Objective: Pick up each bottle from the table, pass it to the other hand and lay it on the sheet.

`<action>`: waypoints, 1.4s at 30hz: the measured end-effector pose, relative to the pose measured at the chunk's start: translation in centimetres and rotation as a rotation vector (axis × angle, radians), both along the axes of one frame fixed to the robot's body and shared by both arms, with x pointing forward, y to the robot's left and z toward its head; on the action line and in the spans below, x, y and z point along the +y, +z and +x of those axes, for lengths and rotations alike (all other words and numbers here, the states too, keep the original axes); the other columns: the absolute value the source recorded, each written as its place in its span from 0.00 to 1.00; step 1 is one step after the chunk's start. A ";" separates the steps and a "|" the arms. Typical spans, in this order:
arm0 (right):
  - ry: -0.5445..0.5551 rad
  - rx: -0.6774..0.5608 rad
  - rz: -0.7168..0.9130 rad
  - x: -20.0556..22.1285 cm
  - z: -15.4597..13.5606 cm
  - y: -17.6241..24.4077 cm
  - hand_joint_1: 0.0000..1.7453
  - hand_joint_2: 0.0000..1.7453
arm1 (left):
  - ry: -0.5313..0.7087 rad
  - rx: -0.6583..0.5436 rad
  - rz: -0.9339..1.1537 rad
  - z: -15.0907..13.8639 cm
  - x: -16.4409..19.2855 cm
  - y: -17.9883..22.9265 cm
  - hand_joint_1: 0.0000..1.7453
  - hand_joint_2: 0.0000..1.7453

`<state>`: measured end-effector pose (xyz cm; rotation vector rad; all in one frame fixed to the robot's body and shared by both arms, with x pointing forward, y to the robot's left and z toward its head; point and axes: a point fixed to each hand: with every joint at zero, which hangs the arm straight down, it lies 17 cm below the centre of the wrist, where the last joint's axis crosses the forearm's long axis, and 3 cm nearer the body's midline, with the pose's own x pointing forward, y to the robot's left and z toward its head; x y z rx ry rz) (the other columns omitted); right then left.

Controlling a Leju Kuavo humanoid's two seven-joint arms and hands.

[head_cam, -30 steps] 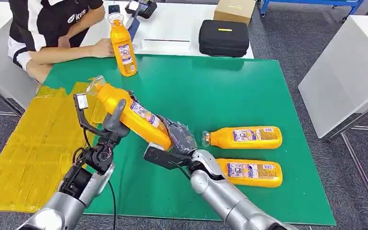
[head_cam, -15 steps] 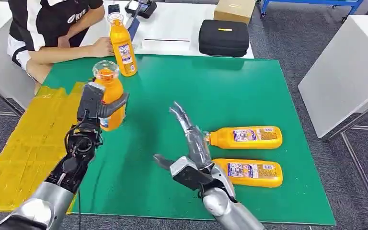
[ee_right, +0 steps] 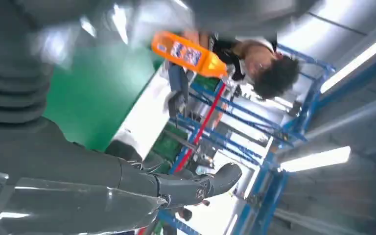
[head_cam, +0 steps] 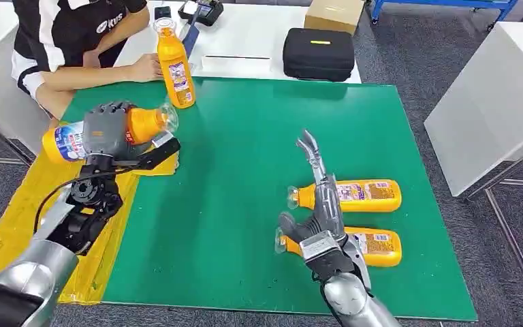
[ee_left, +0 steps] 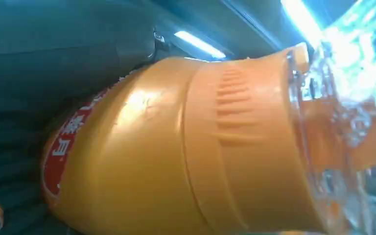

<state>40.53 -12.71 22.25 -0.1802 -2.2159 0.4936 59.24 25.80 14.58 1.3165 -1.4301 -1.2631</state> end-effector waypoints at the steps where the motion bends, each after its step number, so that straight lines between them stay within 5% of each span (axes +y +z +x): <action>1: -0.006 -0.004 0.002 -0.2 -0.1 0.1 0.00 1.00 | 0.010 0.021 0.024 -0.1 0.5 -0.8 1.00 1.00; 12: -0.198 -0.030 -0.219 -3.6 -0.4 -0.6 0.00 1.00 | 0.183 0.345 0.264 -2.9 8.5 -10.7 1.00 1.00; 19: -0.295 -0.015 -0.249 -6.8 -0.8 -0.6 0.00 1.00 | 0.216 0.442 0.272 -4.9 10.2 -14.1 1.00 1.00; 20: -0.299 -0.014 -0.251 -7.0 -0.9 -0.6 0.00 1.00 | 0.219 0.447 0.272 -5.0 10.3 -14.2 0.00 1.00; 24: -0.321 0.016 -0.337 -7.3 -0.7 -1.5 0.00 1.00 | 0.240 0.480 0.259 -5.5 10.9 -14.9 0.00 1.00; 25: -0.341 0.025 -0.384 -7.4 -0.5 -1.9 0.00 1.00 | 0.248 0.487 0.251 -5.6 11.0 -15.1 0.00 0.00; 34: -0.398 0.104 -0.621 -8.7 0.2 -4.5 0.00 1.00 | 0.273 0.481 0.089 -5.8 10.8 -15.2 0.00 0.00; 38: -0.385 0.149 -0.736 -9.1 0.3 -6.3 0.00 1.00 | 0.238 0.526 -0.250 -5.6 8.5 -15.6 0.00 0.00; 42: -0.388 0.154 -0.764 -9.6 0.2 -6.7 0.00 1.00 | 0.253 0.524 -0.377 -5.3 7.9 -15.3 0.00 0.00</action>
